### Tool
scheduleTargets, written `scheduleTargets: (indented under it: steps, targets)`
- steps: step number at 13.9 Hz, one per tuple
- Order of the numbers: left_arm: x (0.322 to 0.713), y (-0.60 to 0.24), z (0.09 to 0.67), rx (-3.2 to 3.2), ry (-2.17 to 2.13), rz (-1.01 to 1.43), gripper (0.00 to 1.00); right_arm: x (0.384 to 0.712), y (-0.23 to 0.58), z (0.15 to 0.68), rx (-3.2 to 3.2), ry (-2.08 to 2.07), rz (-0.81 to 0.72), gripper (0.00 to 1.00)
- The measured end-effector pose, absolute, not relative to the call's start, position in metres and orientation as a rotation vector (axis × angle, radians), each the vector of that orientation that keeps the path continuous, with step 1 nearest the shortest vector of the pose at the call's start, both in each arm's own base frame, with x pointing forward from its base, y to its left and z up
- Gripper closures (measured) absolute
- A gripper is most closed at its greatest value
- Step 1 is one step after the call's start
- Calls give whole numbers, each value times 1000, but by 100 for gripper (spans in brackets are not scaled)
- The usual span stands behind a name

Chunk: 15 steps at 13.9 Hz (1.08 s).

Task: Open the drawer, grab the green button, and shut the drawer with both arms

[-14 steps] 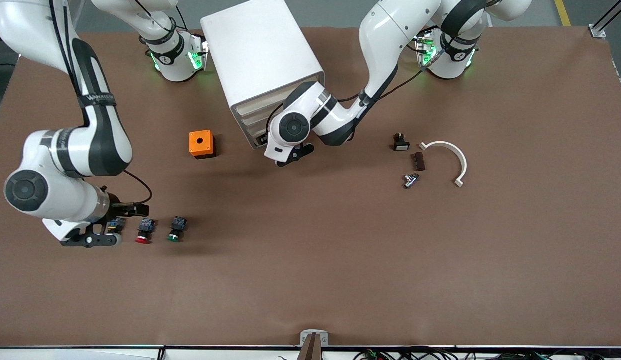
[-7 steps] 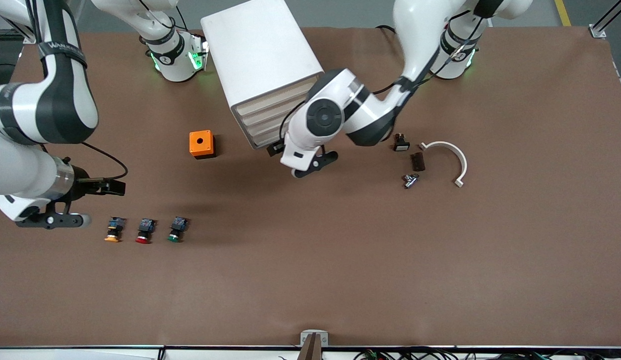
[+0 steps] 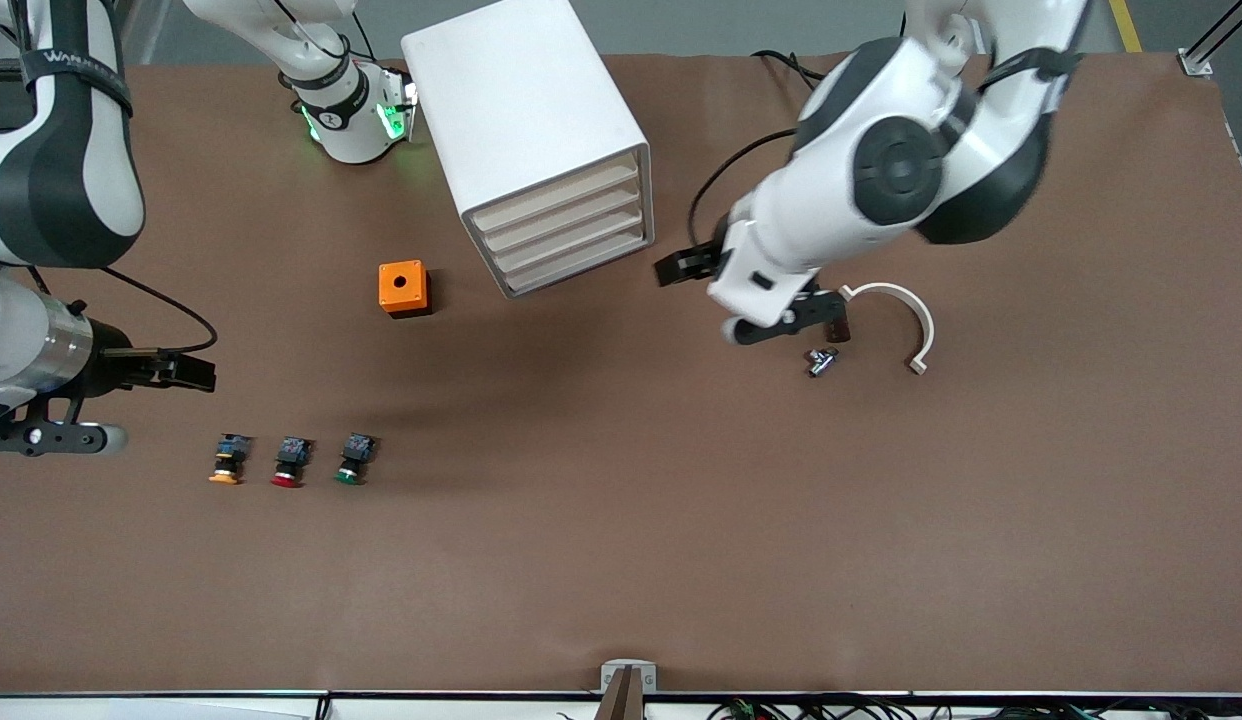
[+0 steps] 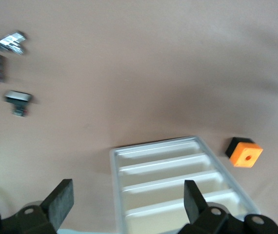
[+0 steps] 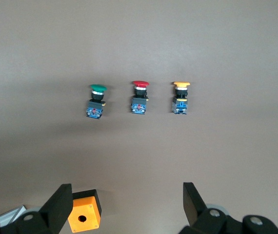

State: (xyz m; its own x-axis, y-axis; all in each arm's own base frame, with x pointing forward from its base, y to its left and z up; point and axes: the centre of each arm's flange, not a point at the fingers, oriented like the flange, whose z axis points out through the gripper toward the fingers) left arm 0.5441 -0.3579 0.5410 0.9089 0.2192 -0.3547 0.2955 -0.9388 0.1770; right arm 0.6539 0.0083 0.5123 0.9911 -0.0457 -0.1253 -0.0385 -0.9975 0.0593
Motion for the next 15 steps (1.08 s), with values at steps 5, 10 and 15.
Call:
scheduleTargets:
  steps: [5,10,15]
  targets:
    - [564,-211,599,2834,121,-445,0,653,9,520,3094,-71,-197,0]
    - [577,-105,617,2891,122,-346,0,639,18,530,3100,-52,-303,0]
    - [582,-77,608,3049,36,-309,0,629,20,557,3115,-48,-264,0]
